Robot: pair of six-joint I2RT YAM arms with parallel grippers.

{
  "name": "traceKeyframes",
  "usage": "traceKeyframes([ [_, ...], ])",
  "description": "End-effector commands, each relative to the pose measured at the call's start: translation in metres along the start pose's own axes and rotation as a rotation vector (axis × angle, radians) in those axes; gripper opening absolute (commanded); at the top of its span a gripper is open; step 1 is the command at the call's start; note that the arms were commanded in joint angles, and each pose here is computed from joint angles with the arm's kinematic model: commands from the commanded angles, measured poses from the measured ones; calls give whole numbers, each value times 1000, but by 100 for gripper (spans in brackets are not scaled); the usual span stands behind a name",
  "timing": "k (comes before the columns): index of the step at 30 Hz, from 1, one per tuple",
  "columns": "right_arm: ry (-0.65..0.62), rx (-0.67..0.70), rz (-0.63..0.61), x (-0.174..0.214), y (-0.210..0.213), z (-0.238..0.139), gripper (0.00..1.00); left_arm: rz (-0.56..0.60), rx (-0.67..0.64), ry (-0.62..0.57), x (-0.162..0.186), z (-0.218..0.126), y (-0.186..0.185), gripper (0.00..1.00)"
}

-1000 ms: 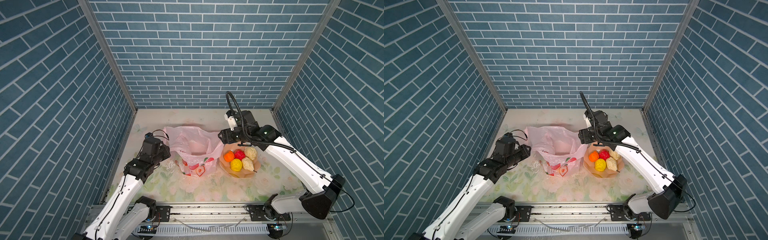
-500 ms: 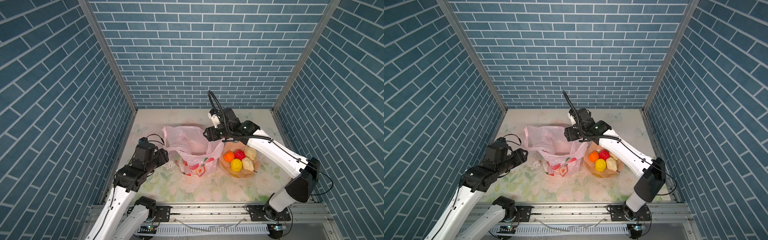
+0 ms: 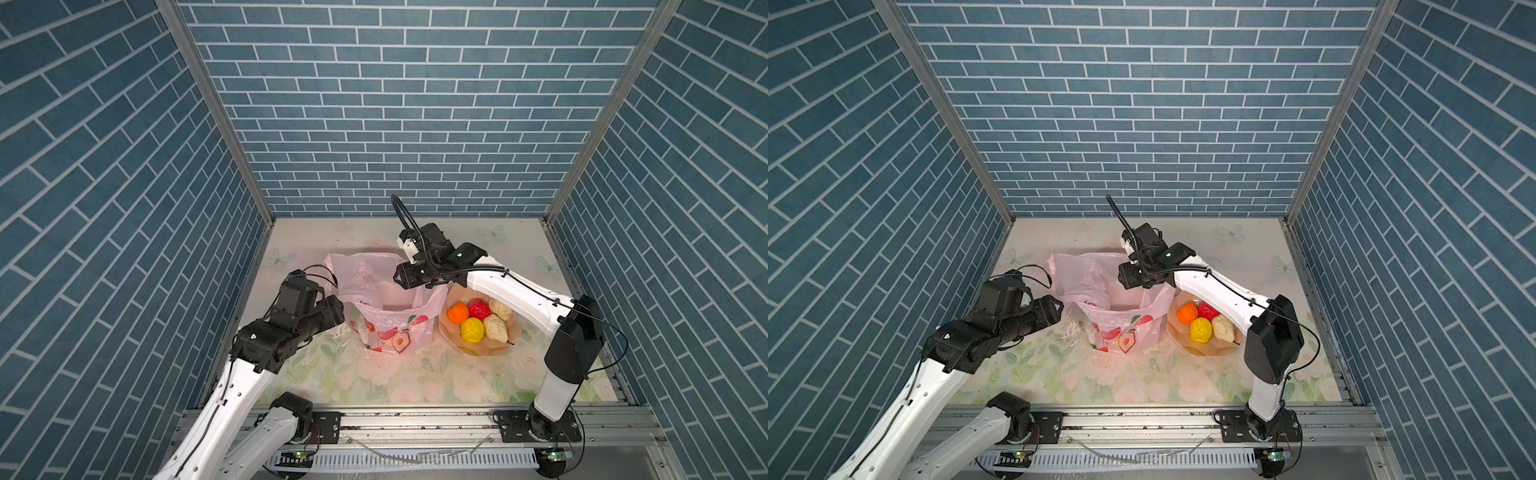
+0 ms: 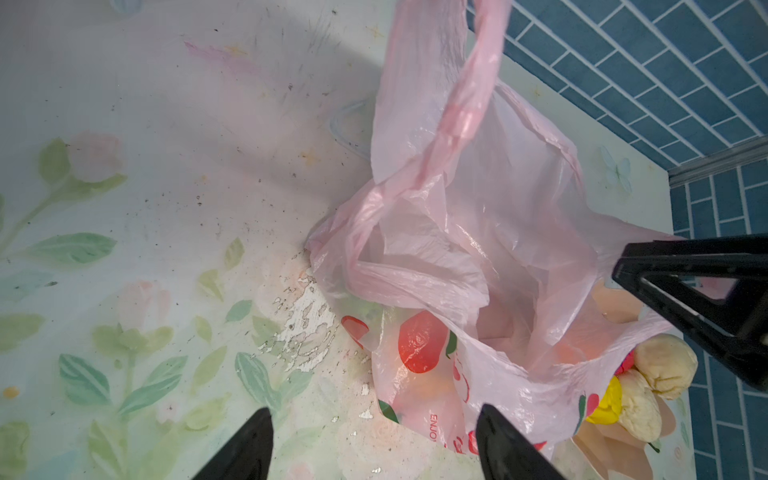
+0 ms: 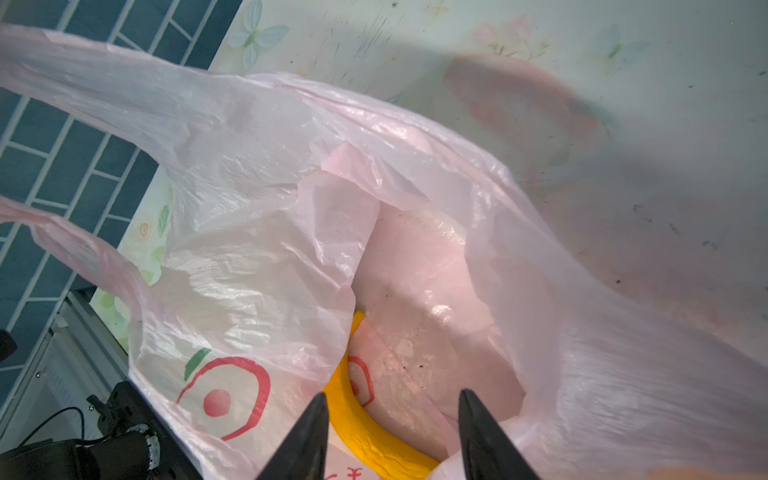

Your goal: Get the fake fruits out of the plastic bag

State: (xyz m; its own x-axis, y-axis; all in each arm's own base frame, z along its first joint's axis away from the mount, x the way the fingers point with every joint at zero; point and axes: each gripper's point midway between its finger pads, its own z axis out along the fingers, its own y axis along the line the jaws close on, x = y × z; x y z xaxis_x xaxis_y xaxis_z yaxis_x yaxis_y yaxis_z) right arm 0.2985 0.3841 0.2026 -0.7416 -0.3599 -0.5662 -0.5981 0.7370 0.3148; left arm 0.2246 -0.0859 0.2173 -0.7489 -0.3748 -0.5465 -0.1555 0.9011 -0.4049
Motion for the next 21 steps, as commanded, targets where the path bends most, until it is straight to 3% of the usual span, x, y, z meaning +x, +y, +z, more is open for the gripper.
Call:
traceKeyframes([
  [1,-13,-71,-14,-5,29,4,46,38,21,-26,-11,-5,-19,79],
  [8,30,-120,23,25,42,25,40,116,-8,6,-16,18,-47,78],
  [21,52,-118,98,52,33,41,34,86,-168,142,27,90,-16,79],
])
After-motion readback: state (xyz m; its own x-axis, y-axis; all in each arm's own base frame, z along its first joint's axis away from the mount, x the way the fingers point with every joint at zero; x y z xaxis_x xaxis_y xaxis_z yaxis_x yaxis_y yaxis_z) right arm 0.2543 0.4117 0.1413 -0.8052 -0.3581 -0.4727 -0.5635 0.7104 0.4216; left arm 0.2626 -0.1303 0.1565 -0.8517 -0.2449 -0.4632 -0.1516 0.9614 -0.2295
